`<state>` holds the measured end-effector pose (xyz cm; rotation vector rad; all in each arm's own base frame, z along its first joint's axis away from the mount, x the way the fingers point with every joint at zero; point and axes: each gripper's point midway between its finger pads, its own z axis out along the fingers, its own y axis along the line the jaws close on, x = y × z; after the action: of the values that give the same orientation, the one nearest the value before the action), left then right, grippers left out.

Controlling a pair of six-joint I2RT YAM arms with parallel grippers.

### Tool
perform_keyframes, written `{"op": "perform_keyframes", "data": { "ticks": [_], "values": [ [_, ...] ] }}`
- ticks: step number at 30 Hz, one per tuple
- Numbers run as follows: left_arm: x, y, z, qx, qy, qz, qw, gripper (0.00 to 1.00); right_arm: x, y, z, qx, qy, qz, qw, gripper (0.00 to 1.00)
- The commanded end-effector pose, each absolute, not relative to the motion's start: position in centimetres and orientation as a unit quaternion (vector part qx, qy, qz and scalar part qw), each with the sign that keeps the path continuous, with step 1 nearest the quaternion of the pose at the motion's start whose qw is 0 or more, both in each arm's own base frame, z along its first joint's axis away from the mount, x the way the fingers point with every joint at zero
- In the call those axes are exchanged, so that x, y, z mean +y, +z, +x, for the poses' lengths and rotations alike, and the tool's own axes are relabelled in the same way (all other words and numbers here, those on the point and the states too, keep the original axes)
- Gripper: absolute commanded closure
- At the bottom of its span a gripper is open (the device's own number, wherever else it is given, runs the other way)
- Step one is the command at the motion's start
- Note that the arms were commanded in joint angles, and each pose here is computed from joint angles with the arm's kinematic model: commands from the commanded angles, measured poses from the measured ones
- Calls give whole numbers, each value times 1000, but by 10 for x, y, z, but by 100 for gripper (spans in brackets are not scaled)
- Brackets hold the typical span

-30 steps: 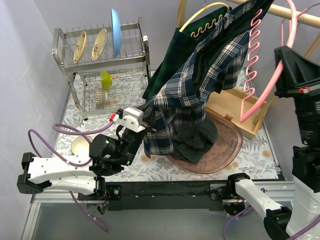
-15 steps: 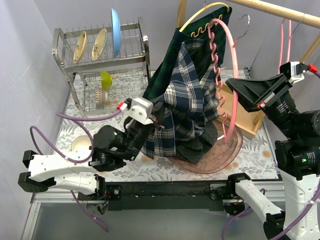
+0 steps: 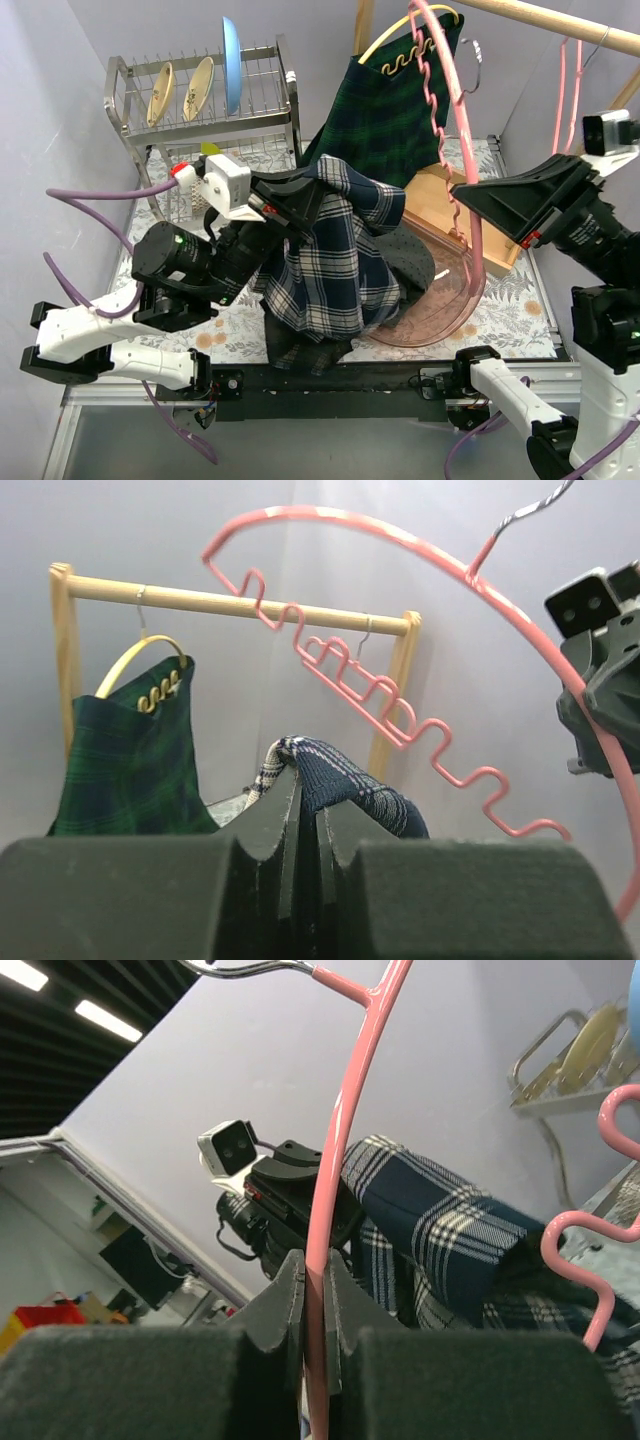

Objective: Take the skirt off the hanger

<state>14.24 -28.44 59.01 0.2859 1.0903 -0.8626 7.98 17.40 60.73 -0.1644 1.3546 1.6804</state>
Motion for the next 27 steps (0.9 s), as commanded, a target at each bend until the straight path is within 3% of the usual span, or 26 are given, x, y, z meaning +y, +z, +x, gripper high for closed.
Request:
{"op": "perform_keyframes", "data": {
  "ticks": [1,9,14,20,27],
  "values": [
    [-294,620,128,466,-445,137,752,100,159,646,67,498,625,-116,590,99],
    [-319,653,123,438,-470,135,754,100,108,658,85,464,533,15,707,99],
    [-330,661,131,426,-457,114,773,100,90,645,92,464,500,59,729,99],
    [-341,597,176,490,-367,73,788,100,89,637,99,471,488,64,732,99],
    [-353,469,245,601,-339,66,720,100,90,626,111,478,481,66,732,99]
  ]
}}
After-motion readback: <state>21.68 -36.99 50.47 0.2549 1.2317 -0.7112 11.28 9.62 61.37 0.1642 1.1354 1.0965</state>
